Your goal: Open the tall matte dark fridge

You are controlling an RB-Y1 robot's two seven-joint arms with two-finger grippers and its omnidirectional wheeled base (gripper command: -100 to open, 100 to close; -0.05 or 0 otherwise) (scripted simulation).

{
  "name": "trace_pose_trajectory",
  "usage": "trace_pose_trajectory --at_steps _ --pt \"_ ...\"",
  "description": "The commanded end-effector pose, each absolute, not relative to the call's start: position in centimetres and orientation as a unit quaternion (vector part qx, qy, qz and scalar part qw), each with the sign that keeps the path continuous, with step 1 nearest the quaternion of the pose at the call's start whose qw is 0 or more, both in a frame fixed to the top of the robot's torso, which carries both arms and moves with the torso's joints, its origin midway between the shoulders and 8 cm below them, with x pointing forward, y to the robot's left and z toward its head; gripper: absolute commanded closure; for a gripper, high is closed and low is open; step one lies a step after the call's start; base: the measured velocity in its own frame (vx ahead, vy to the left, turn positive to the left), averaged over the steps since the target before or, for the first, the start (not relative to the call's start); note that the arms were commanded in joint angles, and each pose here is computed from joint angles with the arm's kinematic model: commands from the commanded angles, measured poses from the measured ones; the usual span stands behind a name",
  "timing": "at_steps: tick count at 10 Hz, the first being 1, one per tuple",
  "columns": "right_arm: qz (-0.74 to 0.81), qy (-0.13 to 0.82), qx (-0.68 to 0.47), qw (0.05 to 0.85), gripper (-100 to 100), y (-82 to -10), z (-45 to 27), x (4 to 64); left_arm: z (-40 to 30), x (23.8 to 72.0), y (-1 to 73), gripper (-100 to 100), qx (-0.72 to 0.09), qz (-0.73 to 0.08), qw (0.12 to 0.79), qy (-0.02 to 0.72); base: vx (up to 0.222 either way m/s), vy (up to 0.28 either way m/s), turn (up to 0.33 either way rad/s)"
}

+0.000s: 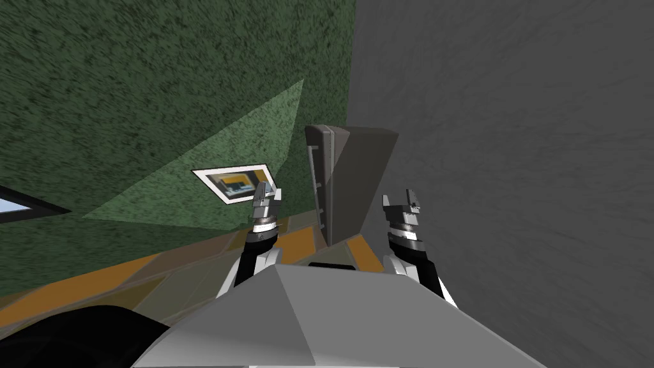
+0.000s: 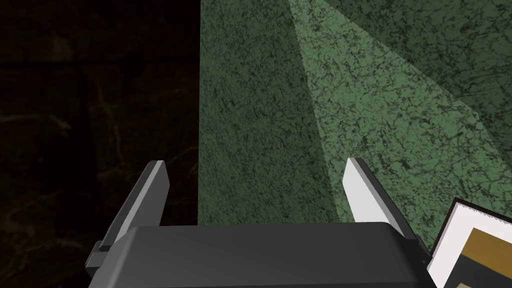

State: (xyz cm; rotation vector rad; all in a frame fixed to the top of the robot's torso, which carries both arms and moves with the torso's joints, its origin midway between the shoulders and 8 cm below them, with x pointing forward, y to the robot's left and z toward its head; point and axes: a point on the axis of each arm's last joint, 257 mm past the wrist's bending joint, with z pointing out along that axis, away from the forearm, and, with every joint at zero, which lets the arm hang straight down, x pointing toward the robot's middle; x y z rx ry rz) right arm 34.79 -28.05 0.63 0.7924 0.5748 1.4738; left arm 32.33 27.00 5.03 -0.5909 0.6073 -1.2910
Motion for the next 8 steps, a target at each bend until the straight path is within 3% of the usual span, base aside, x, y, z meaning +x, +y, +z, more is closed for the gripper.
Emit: trace_pose_trajectory --at_steps 1,8 --pt "0.644 0.251 0.346 0.634 0 -28.05 0.63 34.79 5.03 32.33 27.0 0 -0.267 -0.583 0.716 0.274 0.0 0.0 0.0" --pt "0.645 0.251 0.346 0.634 0 -28.04 0.65 34.79 5.04 32.32 27.0 0 -0.267 -0.583 0.717 0.274 0.0 0.0 0.0"
